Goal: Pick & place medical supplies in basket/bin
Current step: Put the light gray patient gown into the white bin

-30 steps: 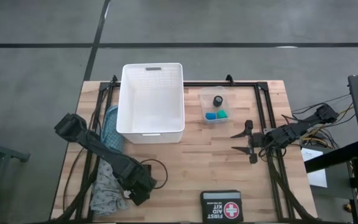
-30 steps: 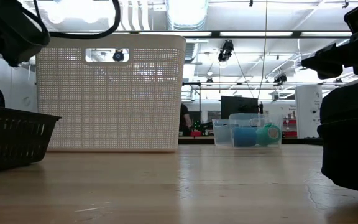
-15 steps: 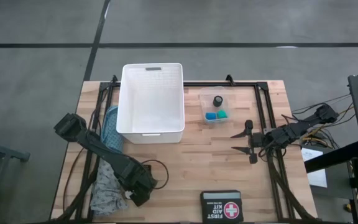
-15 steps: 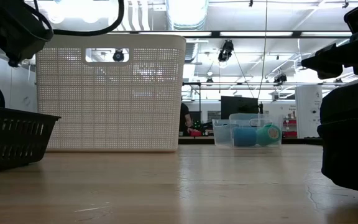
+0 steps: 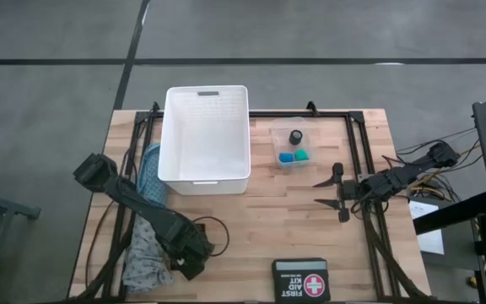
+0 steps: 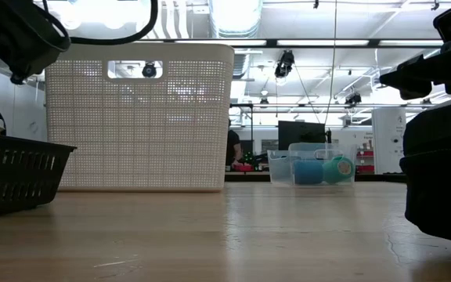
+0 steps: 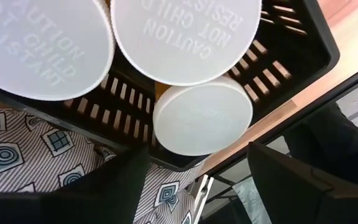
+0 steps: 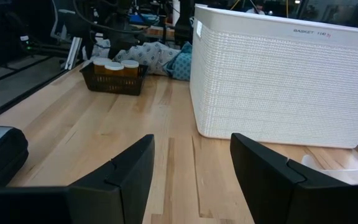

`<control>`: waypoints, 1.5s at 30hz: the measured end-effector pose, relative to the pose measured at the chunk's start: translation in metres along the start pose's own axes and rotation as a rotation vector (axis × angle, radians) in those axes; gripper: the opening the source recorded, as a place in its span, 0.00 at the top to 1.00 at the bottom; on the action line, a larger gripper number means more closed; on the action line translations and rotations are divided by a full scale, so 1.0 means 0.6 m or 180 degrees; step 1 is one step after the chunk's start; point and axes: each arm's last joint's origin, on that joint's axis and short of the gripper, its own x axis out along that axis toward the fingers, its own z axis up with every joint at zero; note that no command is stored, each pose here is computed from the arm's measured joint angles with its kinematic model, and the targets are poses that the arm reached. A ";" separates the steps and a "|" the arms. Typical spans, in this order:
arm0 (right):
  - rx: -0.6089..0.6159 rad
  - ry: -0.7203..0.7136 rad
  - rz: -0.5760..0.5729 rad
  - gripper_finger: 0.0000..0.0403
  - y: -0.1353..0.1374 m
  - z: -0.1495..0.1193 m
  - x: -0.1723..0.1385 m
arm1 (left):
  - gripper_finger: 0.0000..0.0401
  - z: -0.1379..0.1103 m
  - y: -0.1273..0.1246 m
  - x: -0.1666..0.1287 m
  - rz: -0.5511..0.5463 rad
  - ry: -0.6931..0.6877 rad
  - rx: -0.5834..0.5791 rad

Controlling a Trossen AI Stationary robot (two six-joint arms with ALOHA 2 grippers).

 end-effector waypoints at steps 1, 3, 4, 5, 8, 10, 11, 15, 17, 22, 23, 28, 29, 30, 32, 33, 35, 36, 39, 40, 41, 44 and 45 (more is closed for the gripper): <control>0.0000 0.0000 0.0001 0.49 0.000 0.000 0.000 | 0.29 0.000 0.000 0.000 -0.0005 -0.0001 0.0002; -0.0001 0.0000 0.0001 0.49 0.000 0.000 0.000 | 0.28 0.000 0.000 0.000 -0.0009 -0.0002 0.0003; 0.0000 0.0000 0.0001 0.49 0.000 0.000 0.000 | 0.28 0.000 -0.001 0.000 -0.0010 -0.0002 0.0003; -0.0001 0.0000 0.0000 0.49 0.000 0.000 0.000 | 0.27 0.000 -0.001 0.000 -0.0015 -0.0003 -0.0003; 0.0000 0.0000 0.0000 0.49 0.000 0.000 0.000 | 0.27 -0.002 -0.001 -0.005 -0.0048 -0.0009 -0.0039; 0.0000 0.0000 -0.0001 0.49 0.000 0.000 0.000 | 0.27 -0.005 -0.001 -0.010 -0.0081 -0.0017 -0.0029; -0.0001 0.0000 0.0000 0.49 0.000 0.000 0.000 | 0.27 -0.007 -0.002 -0.013 -0.0099 -0.0021 -0.0032; 0.0000 0.0000 0.0000 0.49 0.000 0.000 0.000 | 0.27 -0.017 -0.005 -0.032 -0.0191 -0.0116 -0.0001; -0.0001 0.0000 0.0001 0.49 0.000 0.000 0.000 | 0.27 -0.023 -0.003 -0.042 -0.0230 -0.0253 0.0050; 0.0000 0.0000 -0.0001 0.49 0.000 0.000 0.000 | 0.27 -0.040 0.000 -0.084 -0.0447 -0.0684 0.0218; 0.0000 0.0001 0.0001 0.49 0.000 0.000 0.000 | 0.27 -0.045 0.000 -0.094 -0.0506 -0.0788 0.0267; -0.0001 0.0001 0.0001 0.49 0.000 0.000 0.000 | 0.27 -0.070 0.000 -0.142 -0.0867 -0.1539 0.0753; 0.0000 0.0001 -0.0001 0.49 0.000 0.000 0.000 | 0.27 -0.074 0.000 -0.151 -0.0929 -0.1737 0.0882; -0.0001 0.0001 0.0001 0.49 0.000 0.000 0.000 | 0.27 -0.077 0.000 -0.159 -0.0968 -0.1949 0.1007; -0.0001 0.0001 0.0001 0.49 0.000 0.000 0.000 | 0.27 -0.083 -0.001 -0.177 -0.1042 -0.2412 0.1262; -0.0001 0.0001 0.0001 0.49 0.000 0.000 0.000 | 0.27 -0.086 -0.002 -0.186 -0.1061 -0.2637 0.1371; -0.0001 0.0001 0.0000 0.49 0.000 0.000 0.000 | 0.27 -0.090 -0.002 -0.201 -0.1076 -0.3028 0.1567; 0.0000 0.0000 0.0000 0.49 0.000 0.000 0.000 | 0.27 -0.092 -0.003 -0.209 -0.1083 -0.3181 0.1650; -0.0001 0.0001 0.0001 0.49 0.000 0.000 0.000 | 0.27 -0.098 0.002 -0.223 -0.1074 -0.3376 0.1832; -0.0001 0.0000 0.0000 0.49 0.000 0.000 0.000 | 0.27 -0.098 0.004 -0.226 -0.1080 -0.3387 0.1833; 0.0000 -0.0001 0.0001 0.49 0.000 0.000 0.000 | 0.27 -0.099 0.007 -0.229 -0.1092 -0.3389 0.1813; -0.0002 0.0001 -0.0001 0.49 0.000 0.000 0.000 | 0.27 -0.102 0.022 -0.238 -0.1184 -0.3310 0.1524; 0.0000 -0.0001 0.0001 0.49 0.000 0.000 0.000 | 0.27 -0.102 0.030 -0.242 -0.1213 -0.3259 0.1360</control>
